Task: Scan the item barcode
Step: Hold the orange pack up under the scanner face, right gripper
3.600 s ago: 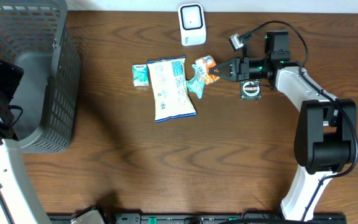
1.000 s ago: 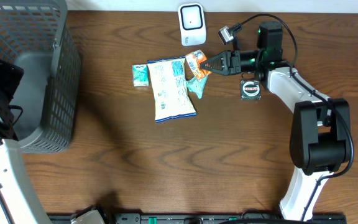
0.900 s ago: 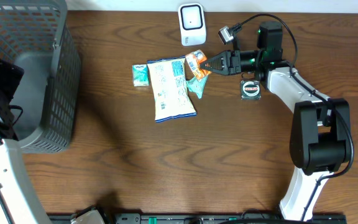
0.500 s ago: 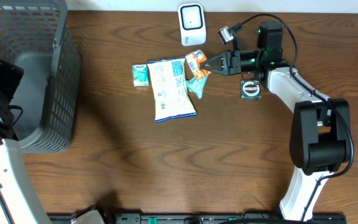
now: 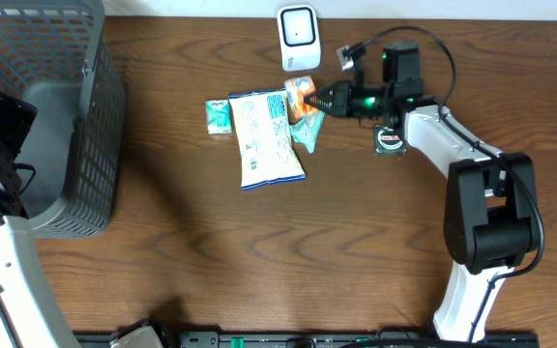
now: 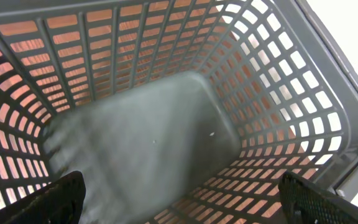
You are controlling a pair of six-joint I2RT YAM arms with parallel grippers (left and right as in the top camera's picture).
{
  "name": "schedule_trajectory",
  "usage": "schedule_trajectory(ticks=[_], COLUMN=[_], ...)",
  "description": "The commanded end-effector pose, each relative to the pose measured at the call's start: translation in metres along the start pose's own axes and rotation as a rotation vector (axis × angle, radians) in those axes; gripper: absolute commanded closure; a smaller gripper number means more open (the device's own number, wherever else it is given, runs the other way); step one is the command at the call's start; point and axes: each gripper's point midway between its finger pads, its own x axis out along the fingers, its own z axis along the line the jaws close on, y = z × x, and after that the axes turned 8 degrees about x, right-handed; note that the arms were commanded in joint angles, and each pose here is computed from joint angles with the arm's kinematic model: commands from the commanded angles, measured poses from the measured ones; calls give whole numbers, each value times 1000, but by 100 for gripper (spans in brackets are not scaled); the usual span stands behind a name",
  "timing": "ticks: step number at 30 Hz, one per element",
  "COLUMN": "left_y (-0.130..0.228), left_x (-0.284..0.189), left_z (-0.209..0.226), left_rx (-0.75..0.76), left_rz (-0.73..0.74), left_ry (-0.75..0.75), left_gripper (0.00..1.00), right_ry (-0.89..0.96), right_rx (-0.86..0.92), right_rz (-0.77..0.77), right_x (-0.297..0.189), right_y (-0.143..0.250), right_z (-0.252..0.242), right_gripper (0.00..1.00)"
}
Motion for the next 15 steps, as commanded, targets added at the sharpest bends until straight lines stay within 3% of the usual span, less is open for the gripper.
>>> schedule_trajectory(ticks=[1,8,15], left_y=[-1,-1,-1], left_x=[1,1,1], left_z=[2,2,2], left_rx=[-10,-10,-10], left_rz=[-3,-3,-3], left_ry=[-11,-11,-11], left_gripper=[2,2,2], right_ry=[315,597,829], right_rx=[-139,-303,-530], right_rz=[-54,-45,-166], right_x=[2,-10,-29], right_y=[-3,-23,-72], right_z=[-37,-37,-15], right_gripper=[99,99,99])
